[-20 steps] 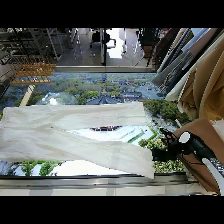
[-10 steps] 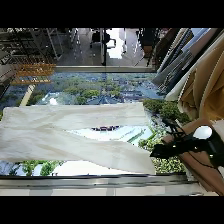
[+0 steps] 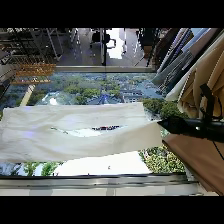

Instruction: Fold the clothes and pants, and hang the long-sleeved shirts on hangers.

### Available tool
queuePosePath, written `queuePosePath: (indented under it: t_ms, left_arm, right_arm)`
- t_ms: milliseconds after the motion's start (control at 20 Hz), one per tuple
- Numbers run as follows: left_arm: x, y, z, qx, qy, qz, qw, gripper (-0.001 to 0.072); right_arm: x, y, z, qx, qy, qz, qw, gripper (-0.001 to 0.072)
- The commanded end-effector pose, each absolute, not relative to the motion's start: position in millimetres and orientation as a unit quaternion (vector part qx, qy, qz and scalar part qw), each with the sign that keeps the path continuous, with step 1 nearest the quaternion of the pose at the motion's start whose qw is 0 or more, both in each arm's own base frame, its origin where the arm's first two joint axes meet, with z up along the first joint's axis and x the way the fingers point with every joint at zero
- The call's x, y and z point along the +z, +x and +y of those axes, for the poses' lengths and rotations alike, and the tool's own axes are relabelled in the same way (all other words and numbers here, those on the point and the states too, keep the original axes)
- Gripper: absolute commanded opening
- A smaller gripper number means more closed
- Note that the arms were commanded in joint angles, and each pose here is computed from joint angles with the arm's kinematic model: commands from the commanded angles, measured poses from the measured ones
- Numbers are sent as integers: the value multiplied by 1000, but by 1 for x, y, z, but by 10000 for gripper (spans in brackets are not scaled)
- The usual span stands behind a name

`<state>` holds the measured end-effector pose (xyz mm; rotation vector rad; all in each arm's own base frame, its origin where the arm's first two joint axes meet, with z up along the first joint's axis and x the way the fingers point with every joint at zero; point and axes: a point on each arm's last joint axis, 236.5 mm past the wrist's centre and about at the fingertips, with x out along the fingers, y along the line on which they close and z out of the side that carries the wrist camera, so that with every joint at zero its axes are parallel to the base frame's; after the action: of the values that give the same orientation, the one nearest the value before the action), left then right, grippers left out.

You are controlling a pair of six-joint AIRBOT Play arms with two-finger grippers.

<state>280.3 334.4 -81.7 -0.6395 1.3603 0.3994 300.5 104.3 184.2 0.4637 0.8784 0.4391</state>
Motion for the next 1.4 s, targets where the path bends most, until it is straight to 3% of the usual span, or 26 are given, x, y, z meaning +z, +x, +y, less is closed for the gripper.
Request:
queuePosePath:
  t_ms: [0, 50, 150, 200, 300, 350, 400, 650, 950, 1300, 1350]
  left_arm:
    - [-82, 280, 335, 176, -279, 616, 715, 11]
    - [-82, 280, 335, 176, -279, 616, 715, 10]
    - [-82, 279, 335, 176, -279, 617, 715, 11]
    - [-82, 279, 336, 176, -279, 616, 715, 11]
    - [-82, 279, 336, 176, -279, 616, 715, 11]
    - [-82, 279, 336, 176, -279, 616, 715, 11]
    - [-82, 279, 336, 176, -280, 616, 715, 11]
    - [-82, 279, 336, 176, -280, 616, 715, 12]
    - [-82, 279, 336, 176, -280, 616, 715, 11]
    - [-83, 279, 335, 176, -280, 617, 714, 12]
    - [-83, 279, 335, 176, -280, 617, 714, 12]
  right_arm:
    - [114, 364, 46, 68, 243, 443, 860, 14]
    - [79, 379, 46, 58, 263, 471, 840, 60]
    - [17, 387, 53, 68, 269, 542, 794, 472]
    - [-12, 380, 55, 79, 255, 580, 770, 498]
    - [-50, 362, 52, 76, 236, 637, 729, 457]
    - [-61, 356, 49, 77, 222, 651, 722, 403]
    - [-69, 355, 46, 76, 211, 654, 722, 398]
    - [-77, 379, 32, 58, 196, 618, 759, 363]
    - [-84, 408, 43, 107, 183, 573, 792, 355]
    - [-89, 414, 58, 140, 200, 562, 790, 349]
    - [-87, 417, 64, 152, 205, 556, 791, 302]
